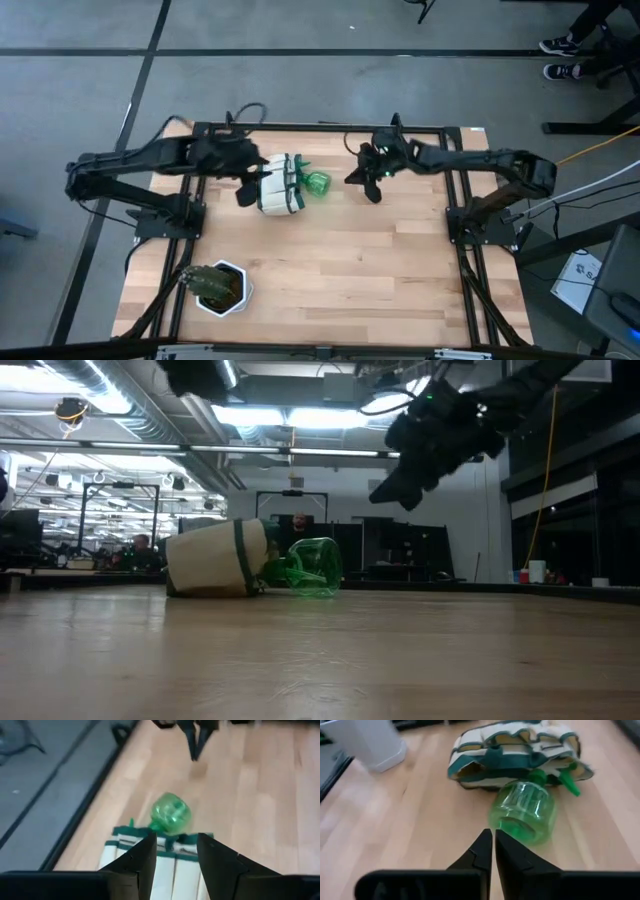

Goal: Pick & Place Garden tools in Gardening bag
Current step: Adjust the white gardening bag

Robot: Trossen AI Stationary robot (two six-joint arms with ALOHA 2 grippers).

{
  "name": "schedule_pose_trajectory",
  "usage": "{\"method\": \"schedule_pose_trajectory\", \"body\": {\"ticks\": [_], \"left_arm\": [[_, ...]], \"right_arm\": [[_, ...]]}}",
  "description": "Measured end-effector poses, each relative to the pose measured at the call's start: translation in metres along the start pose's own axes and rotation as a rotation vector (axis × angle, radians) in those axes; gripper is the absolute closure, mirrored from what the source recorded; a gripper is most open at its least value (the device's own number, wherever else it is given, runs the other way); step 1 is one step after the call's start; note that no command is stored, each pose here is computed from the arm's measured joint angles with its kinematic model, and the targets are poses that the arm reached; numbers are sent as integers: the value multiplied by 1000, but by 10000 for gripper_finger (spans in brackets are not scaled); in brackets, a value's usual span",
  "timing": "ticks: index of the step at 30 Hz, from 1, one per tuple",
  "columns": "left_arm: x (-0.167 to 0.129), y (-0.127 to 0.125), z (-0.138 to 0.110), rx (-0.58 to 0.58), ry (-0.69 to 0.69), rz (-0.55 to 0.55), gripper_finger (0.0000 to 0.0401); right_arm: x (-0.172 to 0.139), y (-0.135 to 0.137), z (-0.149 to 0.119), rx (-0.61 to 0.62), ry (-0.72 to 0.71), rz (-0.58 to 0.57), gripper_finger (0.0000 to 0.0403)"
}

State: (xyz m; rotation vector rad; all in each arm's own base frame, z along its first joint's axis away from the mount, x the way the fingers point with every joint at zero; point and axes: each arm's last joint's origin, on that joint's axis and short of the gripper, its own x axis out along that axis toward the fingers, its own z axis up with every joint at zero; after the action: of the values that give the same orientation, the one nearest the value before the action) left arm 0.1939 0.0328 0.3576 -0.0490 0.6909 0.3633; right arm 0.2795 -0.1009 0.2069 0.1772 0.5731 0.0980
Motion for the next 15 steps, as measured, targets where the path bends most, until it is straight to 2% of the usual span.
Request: {"method": "schedule_pose_trajectory", "body": {"ticks": [3,8,12,15], "left_arm": [[22,-2,17,77,78,-60,269],[71,-10,39,222,246,-107,259],[110,-17,46,314,372,-137,235],[136,-25,45,352,433,-229,213]], "right_arm": [[7,8,-18,-15,-48,-5,377],[12,17,-24,-43,-58,-2,377],[14,21,-24,-68,-57,-10,374],[14,21,-24,-77,-56,-10,363]]}}
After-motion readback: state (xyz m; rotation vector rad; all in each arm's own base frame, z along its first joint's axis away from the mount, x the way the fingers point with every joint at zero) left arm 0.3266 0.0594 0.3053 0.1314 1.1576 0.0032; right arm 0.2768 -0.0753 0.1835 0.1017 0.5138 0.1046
